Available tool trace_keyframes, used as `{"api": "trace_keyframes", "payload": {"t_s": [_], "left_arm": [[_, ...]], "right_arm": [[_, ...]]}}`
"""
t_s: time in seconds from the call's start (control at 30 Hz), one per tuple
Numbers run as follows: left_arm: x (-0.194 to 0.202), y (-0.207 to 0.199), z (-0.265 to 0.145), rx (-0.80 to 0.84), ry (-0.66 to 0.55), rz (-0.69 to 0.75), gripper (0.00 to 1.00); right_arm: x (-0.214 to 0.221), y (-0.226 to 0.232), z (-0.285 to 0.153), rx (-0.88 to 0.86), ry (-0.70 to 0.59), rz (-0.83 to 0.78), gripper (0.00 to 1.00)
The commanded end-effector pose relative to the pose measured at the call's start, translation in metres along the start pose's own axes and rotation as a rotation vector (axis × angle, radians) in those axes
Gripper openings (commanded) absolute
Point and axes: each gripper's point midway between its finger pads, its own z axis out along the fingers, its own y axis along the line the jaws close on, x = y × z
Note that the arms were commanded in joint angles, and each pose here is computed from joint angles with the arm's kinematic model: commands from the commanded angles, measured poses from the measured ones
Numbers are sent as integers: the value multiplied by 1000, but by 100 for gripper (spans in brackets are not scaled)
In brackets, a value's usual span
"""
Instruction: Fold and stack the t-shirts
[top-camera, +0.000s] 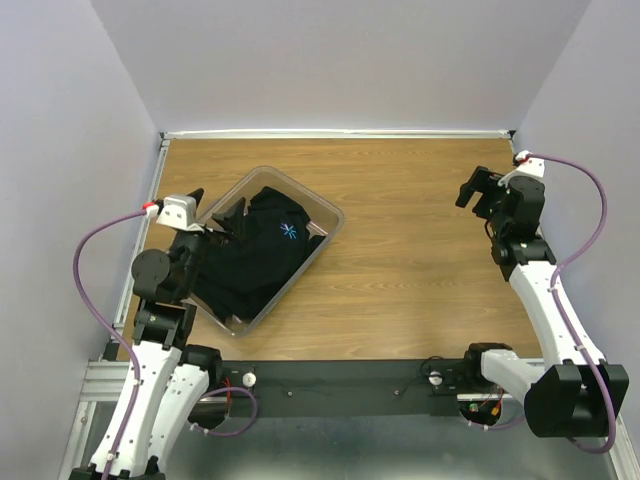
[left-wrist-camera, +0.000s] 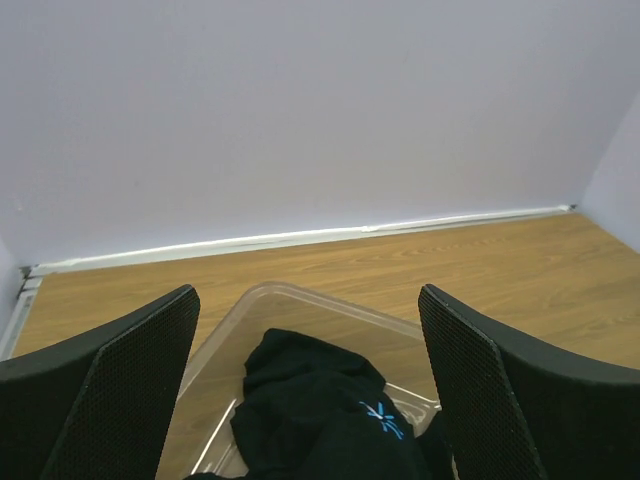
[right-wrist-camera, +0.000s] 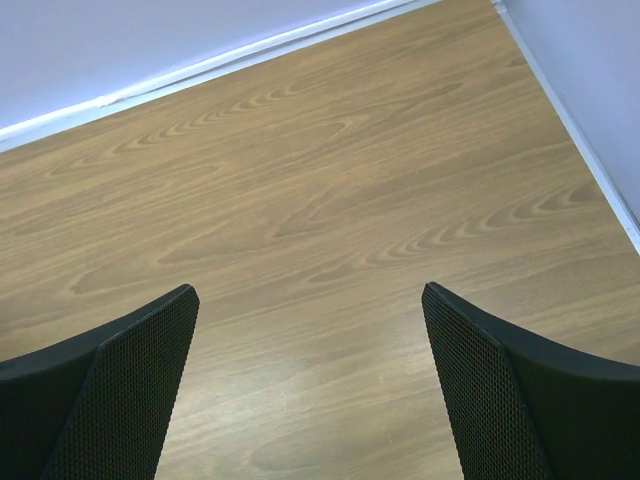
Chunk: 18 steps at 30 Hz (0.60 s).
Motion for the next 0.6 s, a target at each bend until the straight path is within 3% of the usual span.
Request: {"api": "trace_keyframes", "payload": {"t_s": [0.0, 0.03, 0.1, 0.13, 0.17, 0.33, 0.57], "left_arm": [[2, -25, -1, 136, 17, -24, 98], [6, -28, 0, 149, 36, -40, 98], [22, -34, 0, 175, 118, -95, 98], [28, -35, 0, 173, 151, -116, 98], [40, -32, 3, 150, 203, -144, 98], [85, -31, 6, 69, 456, -226, 98], [156, -51, 12, 0, 726, -203, 95]], "right_arm": [[-18, 16, -12, -98, -28, -51, 100], [-13, 42, -20, -258, -7, -102, 100], [1, 72, -35, -522, -9, -350, 100], [27, 102, -65, -800, 48, -439, 100], [36, 106, -73, -888, 34, -538, 100], [75, 106, -74, -939, 177, -435, 100], [82, 103, -73, -929, 214, -426, 100]]}}
